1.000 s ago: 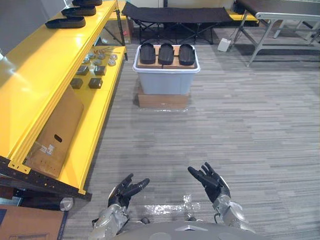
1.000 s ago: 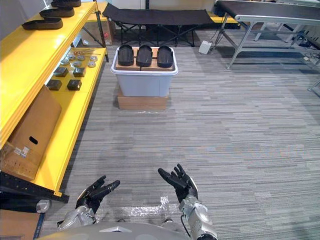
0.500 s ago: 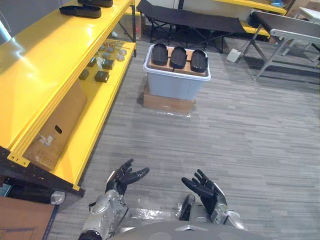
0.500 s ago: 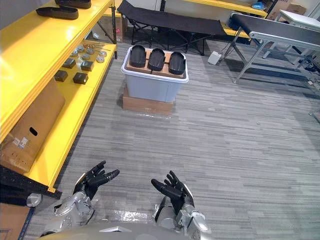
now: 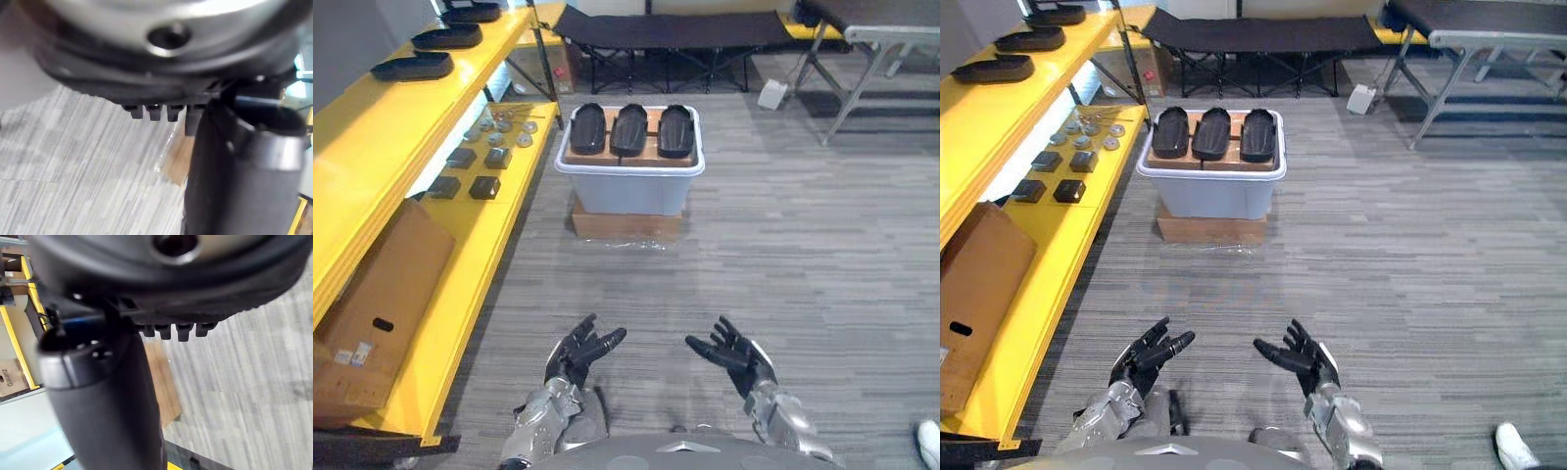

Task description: Walk over and take three plastic housings, then place them on the shelf

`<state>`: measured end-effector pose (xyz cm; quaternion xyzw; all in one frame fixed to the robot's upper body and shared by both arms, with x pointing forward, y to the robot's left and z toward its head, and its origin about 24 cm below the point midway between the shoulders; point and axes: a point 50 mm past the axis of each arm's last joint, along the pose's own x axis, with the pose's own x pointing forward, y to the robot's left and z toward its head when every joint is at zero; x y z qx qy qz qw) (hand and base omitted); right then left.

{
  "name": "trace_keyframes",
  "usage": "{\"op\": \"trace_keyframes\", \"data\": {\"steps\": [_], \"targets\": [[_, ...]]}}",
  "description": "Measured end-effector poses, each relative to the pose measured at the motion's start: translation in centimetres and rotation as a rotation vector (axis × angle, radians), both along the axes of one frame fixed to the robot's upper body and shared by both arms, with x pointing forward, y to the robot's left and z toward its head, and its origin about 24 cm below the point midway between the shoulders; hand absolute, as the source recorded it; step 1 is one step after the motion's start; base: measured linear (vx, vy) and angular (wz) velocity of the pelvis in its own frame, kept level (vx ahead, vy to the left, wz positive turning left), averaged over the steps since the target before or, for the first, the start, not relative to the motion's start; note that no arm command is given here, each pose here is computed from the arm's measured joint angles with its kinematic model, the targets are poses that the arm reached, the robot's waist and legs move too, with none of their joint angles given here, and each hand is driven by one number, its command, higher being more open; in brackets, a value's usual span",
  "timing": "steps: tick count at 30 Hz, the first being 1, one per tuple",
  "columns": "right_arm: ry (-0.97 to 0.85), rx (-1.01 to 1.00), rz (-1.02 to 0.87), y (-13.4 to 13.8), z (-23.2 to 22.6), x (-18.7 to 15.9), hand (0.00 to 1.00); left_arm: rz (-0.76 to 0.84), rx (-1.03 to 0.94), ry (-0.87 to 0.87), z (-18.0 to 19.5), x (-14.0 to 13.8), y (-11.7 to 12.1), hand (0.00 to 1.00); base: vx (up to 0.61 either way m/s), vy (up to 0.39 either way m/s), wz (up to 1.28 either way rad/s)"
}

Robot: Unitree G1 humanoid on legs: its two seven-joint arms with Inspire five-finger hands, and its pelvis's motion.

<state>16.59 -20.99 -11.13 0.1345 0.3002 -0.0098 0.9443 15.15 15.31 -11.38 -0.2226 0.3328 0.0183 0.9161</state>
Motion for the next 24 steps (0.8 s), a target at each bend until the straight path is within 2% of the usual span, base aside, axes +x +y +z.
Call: {"op": "trace_keyframes", "data": {"steps": [4,5,8,12,15,16,19,21,24], "targets": [[0.011,-0.029,-0.021,-0.6,0.0,-0.3,1.0,0.012,-0.013,0.027,-0.4,-0.8,-0.5,1.0,0.3,0.16,-0.35],[0.03,-0.01,-0.02,0.3,-0.4,-0.7,1.0,0.009,0.01,0.011,-0.2,-0.5,0.2,1.0,0.2,0.146,0.06],[0.035,0.004,-0.019,1.0,-0.6,-0.7,1.0,0.031,0.053,-0.016,0.3,0.2,1.8,1.0,0.31,0.166,0.05],[0.057,0.02,-0.019,1.6,-1.0,-0.6,1.0,0.054,0.056,-0.018,0.2,0.3,2.2,1.0,0.41,0.114,-0.04],[0.092,0.056,-0.007,3.3,-1.8,-1.7,1.0,-0.006,0.111,0.012,-0.1,-0.8,2.3,1.0,0.46,0.084,0.17],[0.095,0.044,-0.002,3.3,-1.8,-1.7,1.0,-0.022,0.112,-0.004,0.1,-0.1,2.1,1.0,0.37,0.005,0.36],[0.105,0.035,-0.018,3.0,-1.9,-2.0,1.0,-0.029,0.122,-0.048,0.9,1.7,2.4,1.0,0.28,-0.101,0.66],[0.117,0.037,-0.027,2.9,-2.1,-2.6,1.0,-0.018,0.109,-0.055,1.0,1.9,2.7,1.0,0.27,-0.253,0.6],[0.142,0.036,-0.039,2.7,-2.4,-3.6,1.0,-0.024,0.154,-0.04,1.0,1.4,4.4,1.0,0.31,-0.441,0.7]]}}
